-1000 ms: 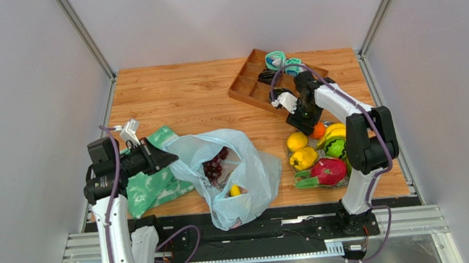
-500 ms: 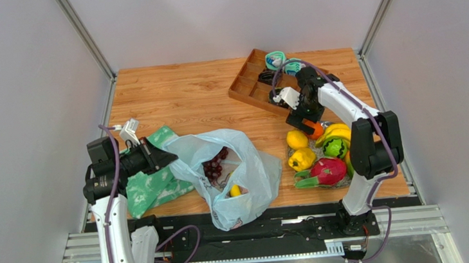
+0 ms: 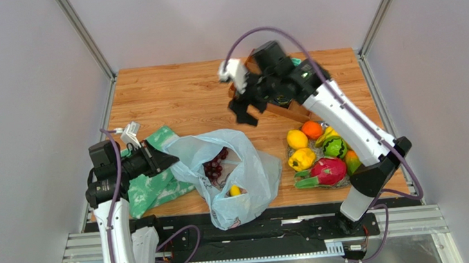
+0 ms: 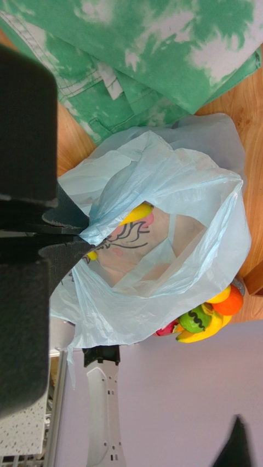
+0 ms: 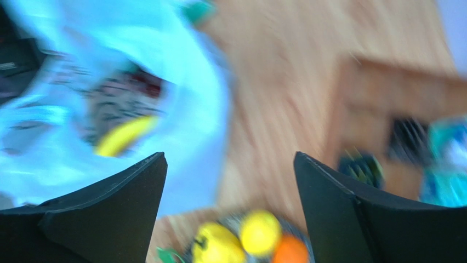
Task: Take the fake fruits out of the plastic bag
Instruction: Adjust the plastic bag at the center of the board.
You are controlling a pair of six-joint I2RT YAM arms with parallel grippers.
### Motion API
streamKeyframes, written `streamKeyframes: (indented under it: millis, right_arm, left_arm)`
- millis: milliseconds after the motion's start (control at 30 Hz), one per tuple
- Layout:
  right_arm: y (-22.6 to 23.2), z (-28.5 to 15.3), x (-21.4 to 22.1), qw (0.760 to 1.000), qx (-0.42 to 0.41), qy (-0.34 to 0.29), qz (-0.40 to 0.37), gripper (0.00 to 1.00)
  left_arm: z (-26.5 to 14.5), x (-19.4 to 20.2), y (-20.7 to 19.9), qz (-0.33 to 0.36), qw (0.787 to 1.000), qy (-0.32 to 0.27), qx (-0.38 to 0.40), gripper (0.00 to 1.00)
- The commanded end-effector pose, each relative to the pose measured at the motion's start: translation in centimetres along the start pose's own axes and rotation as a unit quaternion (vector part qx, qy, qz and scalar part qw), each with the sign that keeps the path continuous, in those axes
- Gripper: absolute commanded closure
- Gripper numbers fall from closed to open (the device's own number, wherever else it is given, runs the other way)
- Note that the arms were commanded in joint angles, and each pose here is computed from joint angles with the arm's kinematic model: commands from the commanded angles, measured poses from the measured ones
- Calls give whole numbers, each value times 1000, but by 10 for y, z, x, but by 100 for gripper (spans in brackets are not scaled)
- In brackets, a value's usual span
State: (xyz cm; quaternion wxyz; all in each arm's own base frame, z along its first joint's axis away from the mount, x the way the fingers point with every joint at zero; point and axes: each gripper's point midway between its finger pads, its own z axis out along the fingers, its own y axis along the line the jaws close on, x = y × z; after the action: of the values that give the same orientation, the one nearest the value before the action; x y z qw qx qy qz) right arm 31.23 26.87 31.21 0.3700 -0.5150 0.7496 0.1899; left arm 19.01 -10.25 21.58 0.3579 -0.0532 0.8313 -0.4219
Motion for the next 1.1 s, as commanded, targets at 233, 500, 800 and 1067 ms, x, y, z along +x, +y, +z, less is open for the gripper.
streamKeyframes:
  millis: [233, 500, 800, 1067]
  right_arm:
    - [169, 113, 100, 967, -159, 181, -82, 31]
    - [194, 90, 160, 942, -166, 245, -159, 30]
    - [178, 121, 115, 966, -97, 200, -133, 25]
    - [176, 158, 132, 968, -70, 238, -49, 20]
  left_arm:
    - [-12, -6, -21, 39, 999, -30, 20, 100]
    - [-11, 9, -18, 38, 998, -41, 25, 100]
    - [-12, 11, -21, 41, 998, -46, 34, 100]
    - [-15, 12, -24, 51, 997, -49, 32, 100]
